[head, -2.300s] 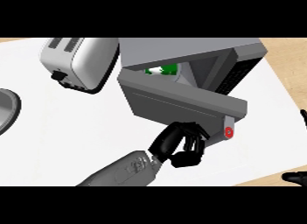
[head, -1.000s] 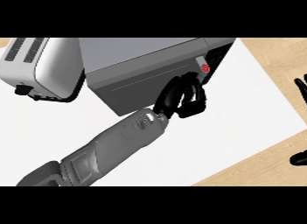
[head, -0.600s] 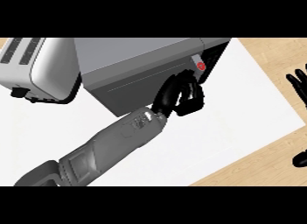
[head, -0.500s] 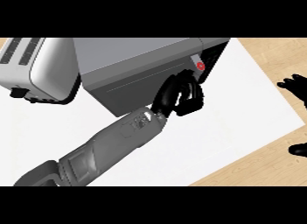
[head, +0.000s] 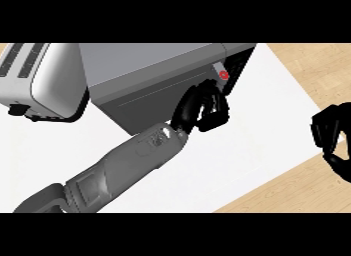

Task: Pick up the milk, place it into the microwave and close the microwave

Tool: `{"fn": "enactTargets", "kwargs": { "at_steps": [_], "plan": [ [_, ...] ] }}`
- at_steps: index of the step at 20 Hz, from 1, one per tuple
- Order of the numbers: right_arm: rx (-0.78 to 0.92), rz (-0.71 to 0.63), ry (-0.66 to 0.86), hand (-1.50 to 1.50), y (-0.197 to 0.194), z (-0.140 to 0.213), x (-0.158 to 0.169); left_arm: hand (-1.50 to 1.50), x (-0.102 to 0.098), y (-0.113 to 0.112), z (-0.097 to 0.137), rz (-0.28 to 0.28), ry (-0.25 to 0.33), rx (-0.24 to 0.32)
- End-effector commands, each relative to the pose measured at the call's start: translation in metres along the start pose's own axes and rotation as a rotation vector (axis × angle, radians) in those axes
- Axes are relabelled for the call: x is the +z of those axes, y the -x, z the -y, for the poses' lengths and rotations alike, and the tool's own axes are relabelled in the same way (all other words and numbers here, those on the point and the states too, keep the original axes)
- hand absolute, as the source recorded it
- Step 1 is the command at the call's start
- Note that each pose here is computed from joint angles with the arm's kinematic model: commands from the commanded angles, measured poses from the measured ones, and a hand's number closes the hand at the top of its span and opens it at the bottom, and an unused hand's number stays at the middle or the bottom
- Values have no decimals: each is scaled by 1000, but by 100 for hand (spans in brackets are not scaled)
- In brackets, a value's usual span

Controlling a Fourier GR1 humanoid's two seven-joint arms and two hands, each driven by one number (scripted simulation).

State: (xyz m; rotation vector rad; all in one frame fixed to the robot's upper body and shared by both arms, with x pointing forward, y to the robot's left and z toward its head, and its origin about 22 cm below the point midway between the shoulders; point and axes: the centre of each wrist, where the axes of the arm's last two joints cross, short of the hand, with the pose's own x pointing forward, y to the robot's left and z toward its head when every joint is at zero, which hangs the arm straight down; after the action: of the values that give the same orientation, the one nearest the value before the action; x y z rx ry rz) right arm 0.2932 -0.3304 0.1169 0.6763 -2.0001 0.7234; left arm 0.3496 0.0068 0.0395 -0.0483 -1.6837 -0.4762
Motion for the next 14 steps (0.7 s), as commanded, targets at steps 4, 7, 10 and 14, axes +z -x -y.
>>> {"fn": "enactTargets", "kwargs": {
  "at_steps": [4, 7, 10, 14],
  "plan": [
    [-47, 68, -159, 150, -9, -13, -17, 150, -17, -39, 14, 118, 26, 15],
    [-58, 76, -174, 150, -11, -18, -20, 150, -16, -38, 15, 122, 18, 13],
    [-63, 74, -201, 150, -13, -25, -26, 150, -16, -39, 16, 124, 3, 21],
    [-73, 88, -214, 150, -15, -31, -29, 150, -13, -32, 15, 123, -18, 16]
  ]
}}
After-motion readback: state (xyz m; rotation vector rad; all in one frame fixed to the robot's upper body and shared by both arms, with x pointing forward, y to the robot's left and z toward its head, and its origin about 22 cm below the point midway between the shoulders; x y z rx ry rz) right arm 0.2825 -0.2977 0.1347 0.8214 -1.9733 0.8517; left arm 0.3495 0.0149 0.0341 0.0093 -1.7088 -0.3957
